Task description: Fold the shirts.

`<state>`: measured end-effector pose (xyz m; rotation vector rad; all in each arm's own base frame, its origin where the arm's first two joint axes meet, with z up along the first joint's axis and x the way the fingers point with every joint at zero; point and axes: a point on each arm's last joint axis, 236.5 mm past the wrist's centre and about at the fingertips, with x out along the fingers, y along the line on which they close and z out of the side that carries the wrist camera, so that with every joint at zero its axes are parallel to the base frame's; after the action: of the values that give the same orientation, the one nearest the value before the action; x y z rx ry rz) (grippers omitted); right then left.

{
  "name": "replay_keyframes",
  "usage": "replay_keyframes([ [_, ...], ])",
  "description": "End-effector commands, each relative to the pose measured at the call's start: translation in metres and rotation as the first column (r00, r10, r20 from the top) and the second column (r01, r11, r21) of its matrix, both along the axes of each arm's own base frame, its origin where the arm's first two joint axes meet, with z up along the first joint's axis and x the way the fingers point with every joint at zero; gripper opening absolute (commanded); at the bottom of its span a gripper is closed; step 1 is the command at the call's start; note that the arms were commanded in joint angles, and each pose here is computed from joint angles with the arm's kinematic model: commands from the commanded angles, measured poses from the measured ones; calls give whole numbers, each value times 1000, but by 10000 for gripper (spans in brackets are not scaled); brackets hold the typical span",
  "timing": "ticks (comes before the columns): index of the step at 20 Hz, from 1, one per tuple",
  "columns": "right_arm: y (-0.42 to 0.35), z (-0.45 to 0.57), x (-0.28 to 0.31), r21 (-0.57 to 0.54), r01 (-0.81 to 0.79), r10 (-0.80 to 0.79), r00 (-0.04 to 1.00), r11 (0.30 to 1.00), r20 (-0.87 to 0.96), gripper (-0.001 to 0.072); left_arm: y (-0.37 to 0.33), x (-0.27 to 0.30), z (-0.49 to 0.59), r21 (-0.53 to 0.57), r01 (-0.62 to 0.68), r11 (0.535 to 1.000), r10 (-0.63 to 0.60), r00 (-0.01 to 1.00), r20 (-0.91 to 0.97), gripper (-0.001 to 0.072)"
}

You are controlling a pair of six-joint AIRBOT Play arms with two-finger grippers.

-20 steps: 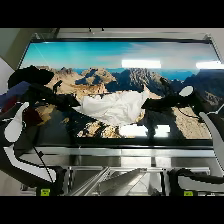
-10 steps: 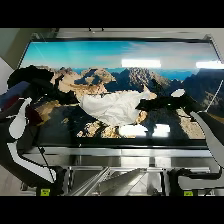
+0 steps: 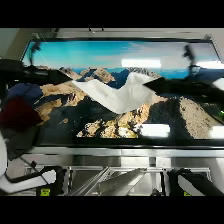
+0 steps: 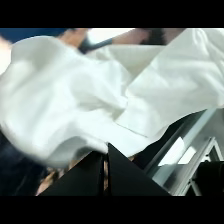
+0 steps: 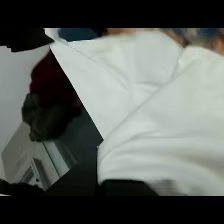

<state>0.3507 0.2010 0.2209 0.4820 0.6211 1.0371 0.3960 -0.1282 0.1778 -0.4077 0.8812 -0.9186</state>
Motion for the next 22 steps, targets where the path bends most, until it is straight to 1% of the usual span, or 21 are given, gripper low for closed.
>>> replay_keyframes([
  [1, -18, 158, -81, 49, 102, -113, 877, 994, 467, 18, -28, -90, 159, -104, 54, 993, -5, 908, 420, 12],
  [2, -25, 194, -104, 73, 158, -171, 805, 985, 568, 18, -26, -110, 198, -111, -22, 994, 79, 837, 542, 12],
  [3, -30, 224, -127, 102, 205, -221, 727, 973, 650, 17, -19, -133, 242, -141, -124, 982, 187, 718, 671, 11],
  [4, -34, 243, -143, 117, 242, -253, 667, 963, 701, 17, -7, -157, 284, -197, -235, 952, 298, 560, 773, 11],
  [5, -37, 253, -152, 120, 275, -272, 621, 954, 735, 17, 9, -176, 315, -244, -336, 910, 372, 396, 840, 11],
  [6, -39, 260, -156, 129, 289, -284, 599, 949, 749, 18, 25, -193, 338, -284, -420, 862, 411, 251, 876, 10],
  [7, -43, 261, -150, 138, 306, -302, 592, 942, 747, 18, 34, -200, 346, -301, -464, 833, 423, 185, 887, 11],
  [8, -48, 258, -135, 138, 323, -316, 603, 936, 732, 17, 44, -190, 340, -278, -506, 817, 419, 188, 888, 11],
  [9, -51, 248, -112, 132, 327, -322, 641, 936, 697, 18, 48, -167, 321, -240, -510, 826, 423, 278, 863, 11],
  [11, -52, 208, -50, 87, 315, -303, 746, 945, 593, 18, 53, -106, 266, -145, -460, 876, 395, 512, 763, 11],
  [12, -50, 177, -14, 47, 307, -284, 798, 951, 532, 18, 54, -70, 234, -116, -427, 897, 382, 614, 691, 11],
  [14, -47, 100, 55, -29, 287, -256, 891, 957, 375, 18, 50, 0, 161, -65, -373, 926, 348, 772, 532, 11],
  [16, -48, 18, 110, -66, 276, -260, 947, 959, 191, 18, 32, 63, 69, 7, -322, 947, 295, 877, 380, 11],
  [18, -51, -75, 150, -96, 264, -266, 964, 960, -11, 19, 15, 110, -30, 82, -300, 950, 274, 932, 236, 12],
  [20, -49, -155, 166, -128, 241, -260, 952, 962, -162, 27, 0, 137, -115, 123, -293, 948, 279, 953, 121, 12],
  [21, -47, -183, 170, -126, 233, -256, 943, 964, -211, 112, -2, 145, -146, 141, -307, 941, 297, 951, 84, 12],
  [22, -46, -201, 174, -101, 241, -260, 929, 965, -264, 337, -1, 153, -168, 150, -326, 934, 320, 945, 60, 57],
])
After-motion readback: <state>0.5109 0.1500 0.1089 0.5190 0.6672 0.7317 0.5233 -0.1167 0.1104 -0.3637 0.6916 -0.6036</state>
